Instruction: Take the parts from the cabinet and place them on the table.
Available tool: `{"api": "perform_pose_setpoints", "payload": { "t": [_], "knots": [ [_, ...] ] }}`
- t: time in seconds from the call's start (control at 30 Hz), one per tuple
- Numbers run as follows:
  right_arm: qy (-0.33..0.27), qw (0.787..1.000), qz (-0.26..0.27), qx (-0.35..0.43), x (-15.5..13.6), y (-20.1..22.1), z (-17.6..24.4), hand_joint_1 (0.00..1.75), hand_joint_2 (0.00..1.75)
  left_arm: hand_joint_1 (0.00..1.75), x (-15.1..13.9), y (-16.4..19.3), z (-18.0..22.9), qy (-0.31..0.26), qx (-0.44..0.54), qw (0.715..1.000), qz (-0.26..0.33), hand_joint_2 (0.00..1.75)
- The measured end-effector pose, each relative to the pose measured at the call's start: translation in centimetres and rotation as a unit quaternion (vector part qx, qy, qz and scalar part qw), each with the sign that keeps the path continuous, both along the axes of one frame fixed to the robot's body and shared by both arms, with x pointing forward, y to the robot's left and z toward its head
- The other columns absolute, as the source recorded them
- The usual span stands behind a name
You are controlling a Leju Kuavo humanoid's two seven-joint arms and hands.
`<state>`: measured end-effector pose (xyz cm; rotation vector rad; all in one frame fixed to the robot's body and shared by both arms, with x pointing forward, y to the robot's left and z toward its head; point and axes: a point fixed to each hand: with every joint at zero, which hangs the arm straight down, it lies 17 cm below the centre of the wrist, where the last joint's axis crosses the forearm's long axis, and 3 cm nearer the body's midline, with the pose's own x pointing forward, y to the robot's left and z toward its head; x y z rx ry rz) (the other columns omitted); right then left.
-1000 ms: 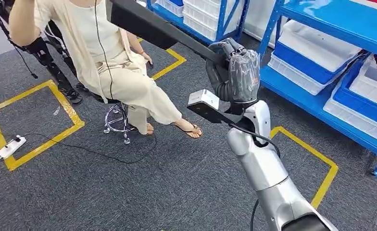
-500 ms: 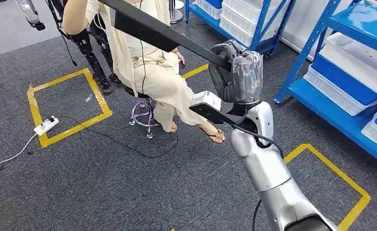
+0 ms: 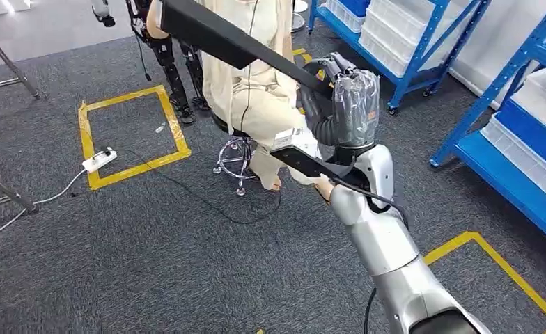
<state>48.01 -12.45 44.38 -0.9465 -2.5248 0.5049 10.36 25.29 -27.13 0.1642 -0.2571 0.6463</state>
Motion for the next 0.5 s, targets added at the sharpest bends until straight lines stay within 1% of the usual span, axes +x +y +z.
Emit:
{"api": "perform_pose_setpoints", "payload": {
  "t": [0.3, 0.5],
  "knots": [
    [0.003, 1.000, -0.002, -0.005, 0.01, -0.13, -0.45, 1.75, 1.75, 0.00, 0.03, 0.18, 0.00, 0.000, 0.001, 1.000, 0.000, 1.75],
    [0.000, 1.000, 0.005, -0.011, 0.03, 0.37, 0.15, 1.75, 1.75, 0.00, -0.31, 0.11, -0.06, 0.003, 0.001, 1.000, 0.002, 1.75]
  ]
}}
